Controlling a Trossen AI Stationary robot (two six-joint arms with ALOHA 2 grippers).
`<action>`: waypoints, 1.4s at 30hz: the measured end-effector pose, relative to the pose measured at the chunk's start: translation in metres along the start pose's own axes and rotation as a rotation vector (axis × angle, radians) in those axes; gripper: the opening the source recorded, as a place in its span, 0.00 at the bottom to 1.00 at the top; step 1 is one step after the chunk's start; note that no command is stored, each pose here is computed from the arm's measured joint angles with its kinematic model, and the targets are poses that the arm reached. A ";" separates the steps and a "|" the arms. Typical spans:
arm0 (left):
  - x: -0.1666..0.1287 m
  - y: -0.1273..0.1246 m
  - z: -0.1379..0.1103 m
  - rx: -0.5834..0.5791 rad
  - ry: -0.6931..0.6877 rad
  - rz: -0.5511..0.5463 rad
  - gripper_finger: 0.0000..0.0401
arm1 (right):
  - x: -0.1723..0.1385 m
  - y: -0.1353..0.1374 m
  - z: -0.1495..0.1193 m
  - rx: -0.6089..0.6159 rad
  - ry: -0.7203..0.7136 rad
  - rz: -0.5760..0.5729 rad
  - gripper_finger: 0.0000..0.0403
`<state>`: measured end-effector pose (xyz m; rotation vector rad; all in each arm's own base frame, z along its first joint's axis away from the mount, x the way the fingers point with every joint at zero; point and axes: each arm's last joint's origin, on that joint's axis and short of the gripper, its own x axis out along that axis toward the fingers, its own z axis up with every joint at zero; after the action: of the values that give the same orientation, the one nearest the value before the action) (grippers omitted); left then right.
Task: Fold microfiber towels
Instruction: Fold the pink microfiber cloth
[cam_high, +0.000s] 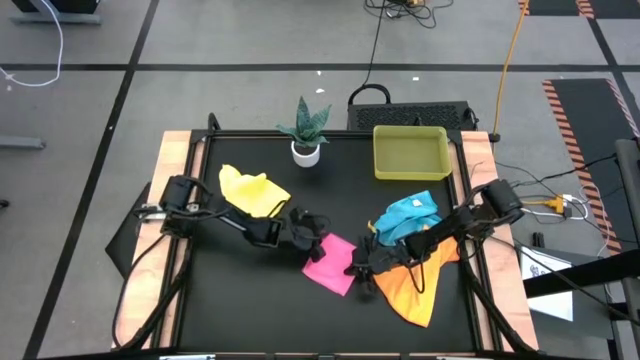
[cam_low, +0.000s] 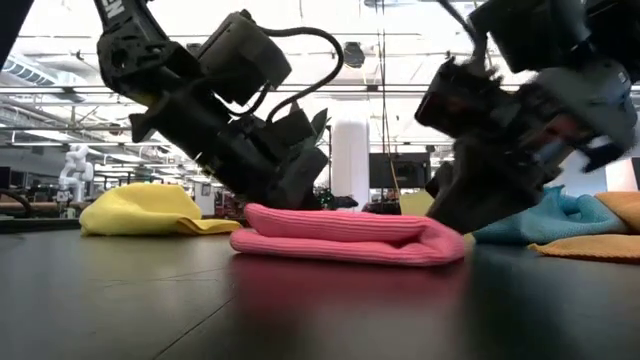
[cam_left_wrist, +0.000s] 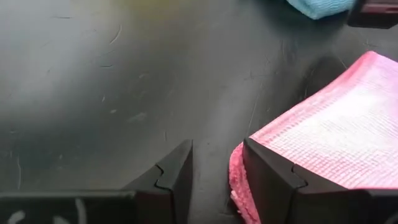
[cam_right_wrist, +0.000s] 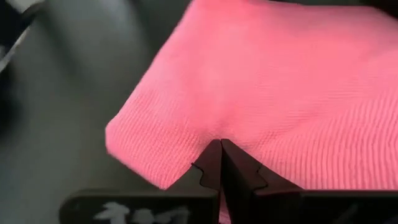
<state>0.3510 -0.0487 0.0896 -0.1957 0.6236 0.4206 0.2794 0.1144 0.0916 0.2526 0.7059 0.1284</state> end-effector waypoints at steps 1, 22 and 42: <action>-0.003 -0.002 -0.001 0.002 0.009 0.004 0.36 | -0.001 0.002 0.000 -0.029 0.008 0.021 0.00; -0.054 -0.055 -0.016 0.221 0.080 -0.300 0.36 | -0.027 -0.010 0.004 0.131 -0.134 -0.304 0.00; -0.104 -0.076 -0.007 0.310 0.040 -0.427 0.36 | -0.020 -0.004 0.009 0.097 -0.235 -0.110 0.00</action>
<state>0.3042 -0.1524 0.1507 -0.0374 0.6583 -0.0935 0.2701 0.1043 0.1099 0.3158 0.4912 -0.0401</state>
